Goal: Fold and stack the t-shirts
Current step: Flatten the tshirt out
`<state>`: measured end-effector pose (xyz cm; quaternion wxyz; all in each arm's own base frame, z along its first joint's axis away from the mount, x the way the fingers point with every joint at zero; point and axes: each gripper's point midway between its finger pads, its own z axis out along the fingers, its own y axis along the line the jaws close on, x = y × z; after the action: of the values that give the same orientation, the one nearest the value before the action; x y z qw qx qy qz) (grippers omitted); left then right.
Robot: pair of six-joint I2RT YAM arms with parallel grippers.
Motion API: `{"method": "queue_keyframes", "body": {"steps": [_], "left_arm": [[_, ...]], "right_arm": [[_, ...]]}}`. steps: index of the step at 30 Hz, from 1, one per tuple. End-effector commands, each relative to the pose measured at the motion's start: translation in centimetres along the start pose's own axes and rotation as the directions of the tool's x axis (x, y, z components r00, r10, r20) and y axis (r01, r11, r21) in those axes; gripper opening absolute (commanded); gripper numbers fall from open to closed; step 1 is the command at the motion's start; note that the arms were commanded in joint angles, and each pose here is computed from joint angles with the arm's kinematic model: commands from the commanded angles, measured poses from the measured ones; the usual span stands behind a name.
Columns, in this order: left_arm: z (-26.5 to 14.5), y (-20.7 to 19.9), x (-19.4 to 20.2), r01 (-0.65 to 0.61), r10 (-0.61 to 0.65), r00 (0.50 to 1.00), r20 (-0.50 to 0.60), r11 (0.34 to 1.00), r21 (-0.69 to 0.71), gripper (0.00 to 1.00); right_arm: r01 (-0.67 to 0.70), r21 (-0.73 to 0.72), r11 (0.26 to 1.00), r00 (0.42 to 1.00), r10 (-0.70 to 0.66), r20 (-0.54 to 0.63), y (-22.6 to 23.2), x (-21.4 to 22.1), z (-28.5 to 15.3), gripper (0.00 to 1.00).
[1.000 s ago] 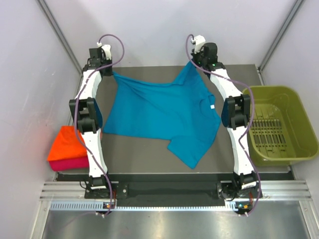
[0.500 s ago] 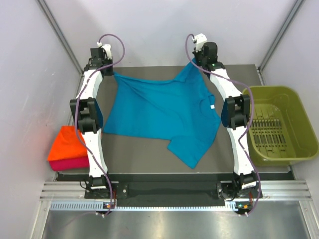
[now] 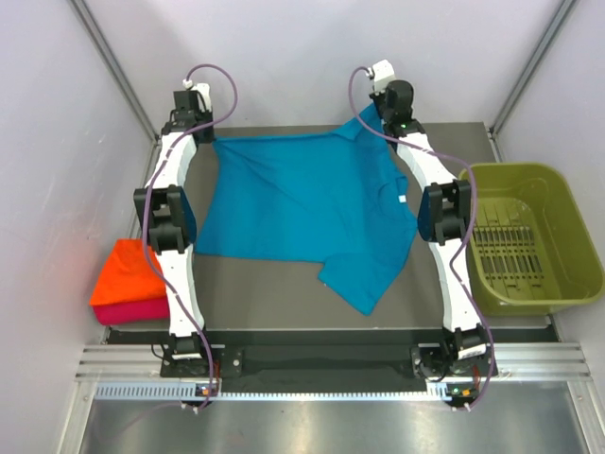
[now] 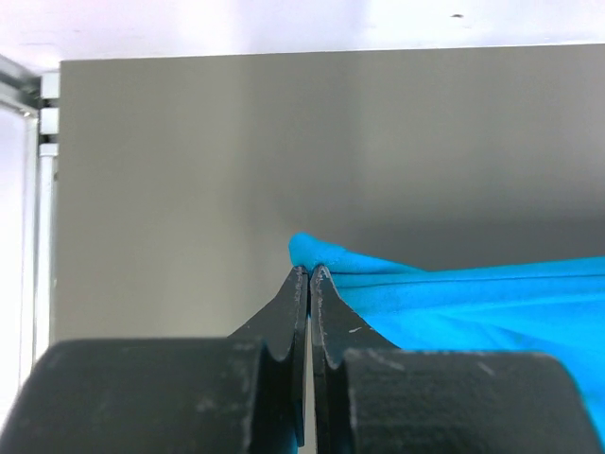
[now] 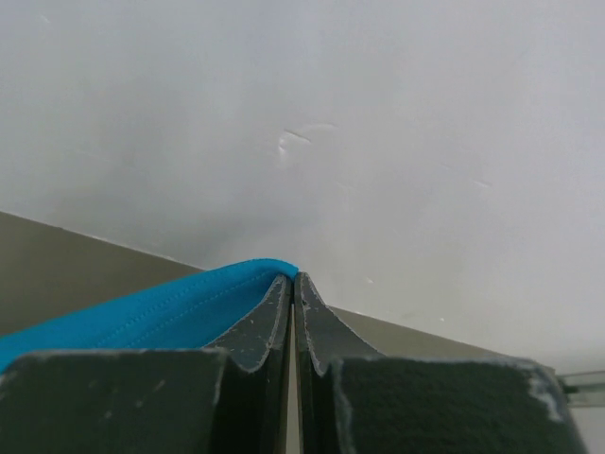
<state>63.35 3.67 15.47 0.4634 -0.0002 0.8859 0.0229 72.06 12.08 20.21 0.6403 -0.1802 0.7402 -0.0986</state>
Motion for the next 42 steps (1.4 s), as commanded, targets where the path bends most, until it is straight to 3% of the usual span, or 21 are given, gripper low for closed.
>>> {"method": "queue_keyframes", "body": {"steps": [1, 7, 12, 17, 22, 28, 33, 36, 37, 39, 40, 42], "left_arm": [[-0.9, 1.8, -3.7, 0.029, -0.021, 0.994, 0.111, 0.997, -0.069, 0.0], [-1.5, 0.9, -5.1, 0.05, -0.047, 0.989, 0.144, 0.999, -0.02, 0.0], [-3.9, -3.1, -5.8, 0.011, -0.035, 0.99, 0.135, 0.984, 0.177, 0.0], [-6.5, -5.4, -4.8, 0.007, -0.029, 0.997, 0.072, 0.956, 0.294, 0.0], [-8.9, -6.0, -5.1, 0.002, -0.032, 0.996, 0.085, 0.943, 0.332, 0.0], [-10.2, -4.4, -4.4, 0.04, -0.061, 0.996, 0.062, 0.955, 0.293, 0.0], [-9.6, -0.9, -5.7, 0.087, -0.112, 0.986, 0.123, 0.978, 0.191, 0.0], [-8.0, -0.6, -5.6, 0.088, -0.108, 0.989, 0.103, 0.98, 0.18, 0.0], [-6.7, -0.6, -5.7, 0.09, -0.11, 0.989, 0.098, 0.978, 0.187, 0.0], [-5.4, -0.9, -5.1, 0.13, -0.145, 0.987, 0.063, 0.972, 0.197, 0.0], [-3.9, -0.9, -4.9, 0.146, -0.159, 0.986, 0.056, 0.97, 0.196, 0.0], [-2.9, -1.1, -5.4, 0.165, -0.183, 0.981, 0.067, 0.963, 0.214, 0.0]], "right_arm": [[0.043, 0.141, 0.989, 0.997, -0.051, 0.058, -3.8, -2.5, -0.1, 0.0], [0.033, 0.161, 0.986, 0.993, -0.051, 0.11, -5.9, -6.5, -1.8, 0.0], [0.041, 0.04, 0.998, 0.996, -0.044, 0.078, -4.5, -8.3, -4.3, 0.0], [0.007, -0.11, 0.994, 0.998, 0.0, 0.062, -1.9, -11.2, -8.9, 0.0], [0.016, -0.146, 0.989, 0.997, -0.005, 0.076, -1.3, -14.7, -14.6, 0.0], [0.095, -0.163, 0.982, 0.995, -0.099, -0.011, -0.7, -11.2, -18.3, 0.0], [0.119, -0.098, 0.988, 0.991, -0.124, -0.047, -3.3, -9.7, -16.9, 0.0], [0.144, -0.079, 0.986, 0.986, -0.15, -0.07, -3.9, -8.3, -14.4, 0.0], [0.146, -0.092, 0.985, 0.982, -0.156, -0.107, -3.1, -6.0, -12.5, 0.0], [0.114, -0.058, 0.992, 0.988, -0.12, -0.098, -4.4, -6.4, -10.7, 0.0], [0.106, -0.064, 0.992, 0.984, -0.114, -0.136, -3.8, -3.7, -8.7, 0.0], [0.1, -0.014, 0.995, 0.99, -0.101, -0.094, -5.2, -4.5, -7.1, 0.0]]}}
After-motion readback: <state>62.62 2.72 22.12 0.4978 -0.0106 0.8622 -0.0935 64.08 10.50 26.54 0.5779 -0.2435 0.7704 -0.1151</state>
